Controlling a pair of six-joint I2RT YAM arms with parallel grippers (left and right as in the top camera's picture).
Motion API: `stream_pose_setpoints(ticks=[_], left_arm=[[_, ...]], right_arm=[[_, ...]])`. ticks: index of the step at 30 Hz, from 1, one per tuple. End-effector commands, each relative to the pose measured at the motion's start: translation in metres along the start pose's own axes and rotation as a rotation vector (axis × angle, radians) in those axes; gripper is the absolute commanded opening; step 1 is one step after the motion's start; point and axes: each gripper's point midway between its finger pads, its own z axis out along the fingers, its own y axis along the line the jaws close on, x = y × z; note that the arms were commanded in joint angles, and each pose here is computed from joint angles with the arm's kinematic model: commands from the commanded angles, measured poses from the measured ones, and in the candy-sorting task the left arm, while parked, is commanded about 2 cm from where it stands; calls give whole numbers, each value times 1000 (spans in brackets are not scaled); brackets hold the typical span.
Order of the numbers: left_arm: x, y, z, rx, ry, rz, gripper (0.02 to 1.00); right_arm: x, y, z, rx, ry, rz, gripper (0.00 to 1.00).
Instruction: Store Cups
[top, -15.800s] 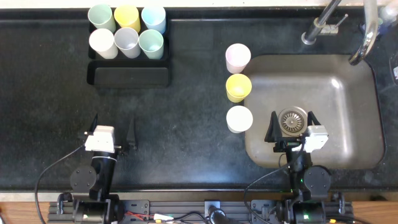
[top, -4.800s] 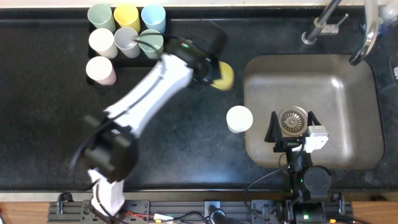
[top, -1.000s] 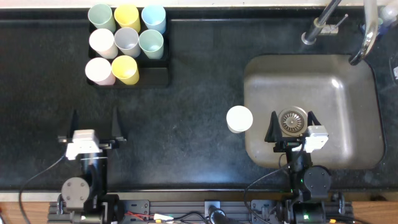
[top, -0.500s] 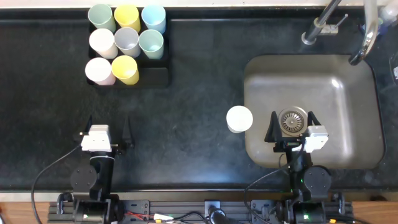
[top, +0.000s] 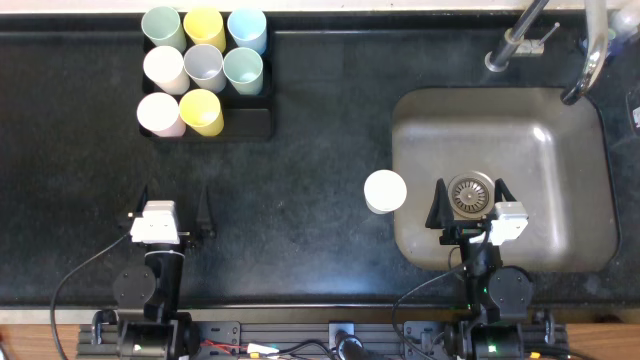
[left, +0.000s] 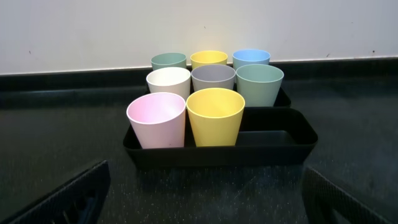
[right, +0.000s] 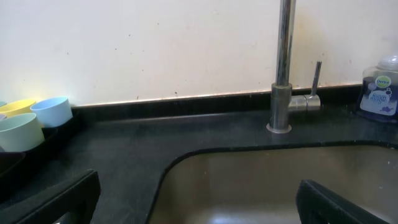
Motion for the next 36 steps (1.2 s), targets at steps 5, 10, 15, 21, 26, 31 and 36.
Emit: stream_pose_setpoints(ticks=[5, 10, 15, 21, 26, 31, 36], left_arm=[[-1, -3, 0, 18, -7, 20, 998], [-1, -3, 0, 19, -7, 20, 998], [-1, -3, 0, 18, -7, 20, 998], [-1, -3, 0, 18, -7, 20, 1000], [-1, -3, 0, 19, -7, 20, 998], [-1, -3, 0, 18, -7, 20, 1000], [-1, -3, 0, 18, -7, 20, 998]], right_arm=[[4, 2, 0, -10, 3, -6, 998], [4, 2, 0, -10, 3, -7, 998], [4, 2, 0, -10, 3, -6, 998], [-47, 9, -13, -11, -20, -7, 998], [-95, 16, -32, 14, 160, -3, 996], [-141, 25, -4, 27, 384, 6, 996], [-115, 24, 24, 76, 762, 1, 998]])
